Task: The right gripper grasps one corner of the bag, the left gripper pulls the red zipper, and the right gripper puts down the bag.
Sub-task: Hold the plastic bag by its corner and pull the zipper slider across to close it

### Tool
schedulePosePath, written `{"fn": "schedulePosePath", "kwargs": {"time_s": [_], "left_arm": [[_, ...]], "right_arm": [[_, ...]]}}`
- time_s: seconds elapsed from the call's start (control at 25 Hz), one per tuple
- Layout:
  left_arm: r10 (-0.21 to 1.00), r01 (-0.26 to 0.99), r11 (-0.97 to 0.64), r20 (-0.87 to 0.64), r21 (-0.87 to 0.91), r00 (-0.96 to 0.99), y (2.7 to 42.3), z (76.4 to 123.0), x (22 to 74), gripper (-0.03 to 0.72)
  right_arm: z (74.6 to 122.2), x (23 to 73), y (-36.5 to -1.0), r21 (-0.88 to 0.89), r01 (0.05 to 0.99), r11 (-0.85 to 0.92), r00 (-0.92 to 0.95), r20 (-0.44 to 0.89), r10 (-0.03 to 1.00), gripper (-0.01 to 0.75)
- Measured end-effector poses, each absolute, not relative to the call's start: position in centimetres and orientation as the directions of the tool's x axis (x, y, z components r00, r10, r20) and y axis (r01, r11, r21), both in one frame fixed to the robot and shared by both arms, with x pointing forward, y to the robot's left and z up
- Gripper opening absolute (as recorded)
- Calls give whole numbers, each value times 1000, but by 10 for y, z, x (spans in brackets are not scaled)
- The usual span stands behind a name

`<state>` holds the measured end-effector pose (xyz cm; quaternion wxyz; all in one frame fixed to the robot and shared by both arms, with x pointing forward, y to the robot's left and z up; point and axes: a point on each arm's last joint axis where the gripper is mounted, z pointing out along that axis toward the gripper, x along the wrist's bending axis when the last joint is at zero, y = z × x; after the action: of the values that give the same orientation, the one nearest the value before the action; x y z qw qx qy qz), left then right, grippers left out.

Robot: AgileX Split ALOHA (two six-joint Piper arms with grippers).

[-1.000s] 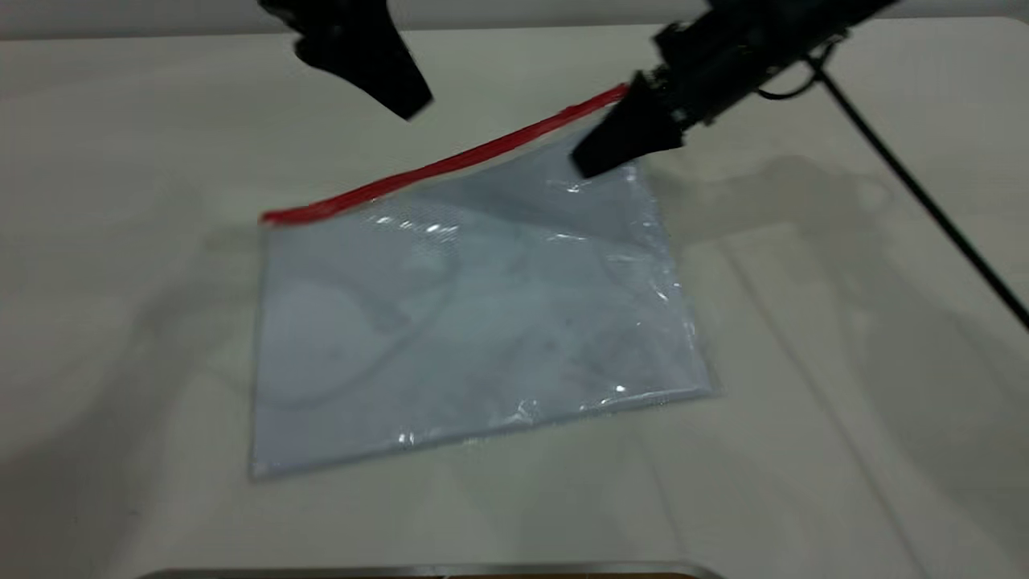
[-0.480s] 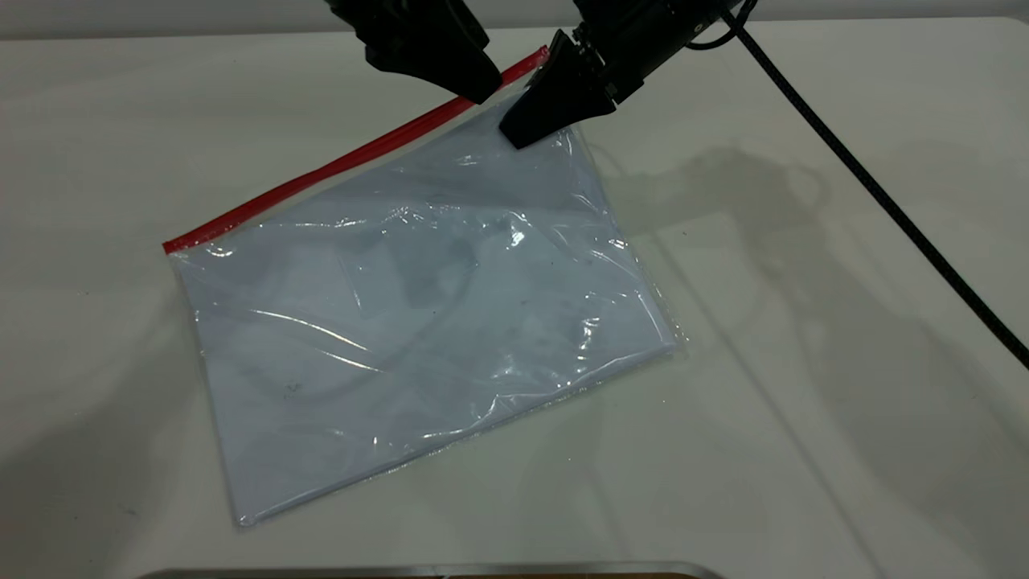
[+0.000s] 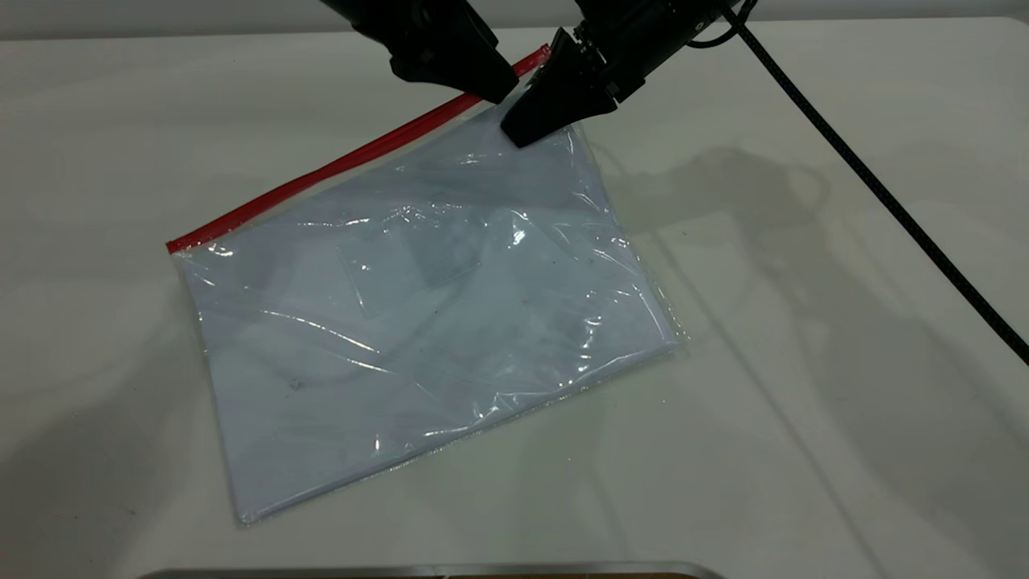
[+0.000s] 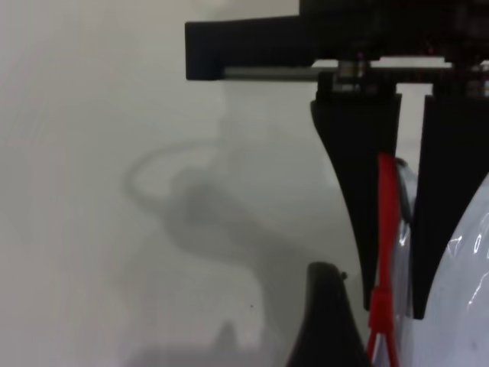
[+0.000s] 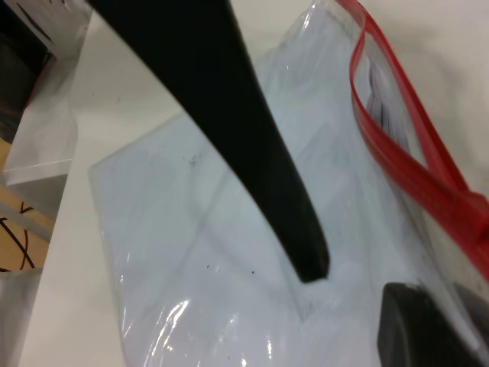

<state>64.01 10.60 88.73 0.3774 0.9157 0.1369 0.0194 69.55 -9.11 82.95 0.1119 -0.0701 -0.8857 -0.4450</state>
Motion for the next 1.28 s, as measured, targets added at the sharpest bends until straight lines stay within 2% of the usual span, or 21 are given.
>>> {"fn": "schedulePosePath", "kwargs": {"time_s": [0.24,0.8,0.92,1.28], "left_arm": [[279,259,-668,-88,698,956,105,879,641,559],[291,262,-666,-80,698,953,106,877,642,270],[306,280,-667,-88,691,948,106,868,643,227],[294,258,-632,-82,731,952,102,867,644,206]], "right_arm": [[829,695,-91,772,223,595,-965,260,24,33],[829,695,-91,772,223,595,-965,260,24,33],[829,695,-91,772,223,596,-965,260,24,33],[829,696,-92,769,221,599,-966,257,26,33]]}}
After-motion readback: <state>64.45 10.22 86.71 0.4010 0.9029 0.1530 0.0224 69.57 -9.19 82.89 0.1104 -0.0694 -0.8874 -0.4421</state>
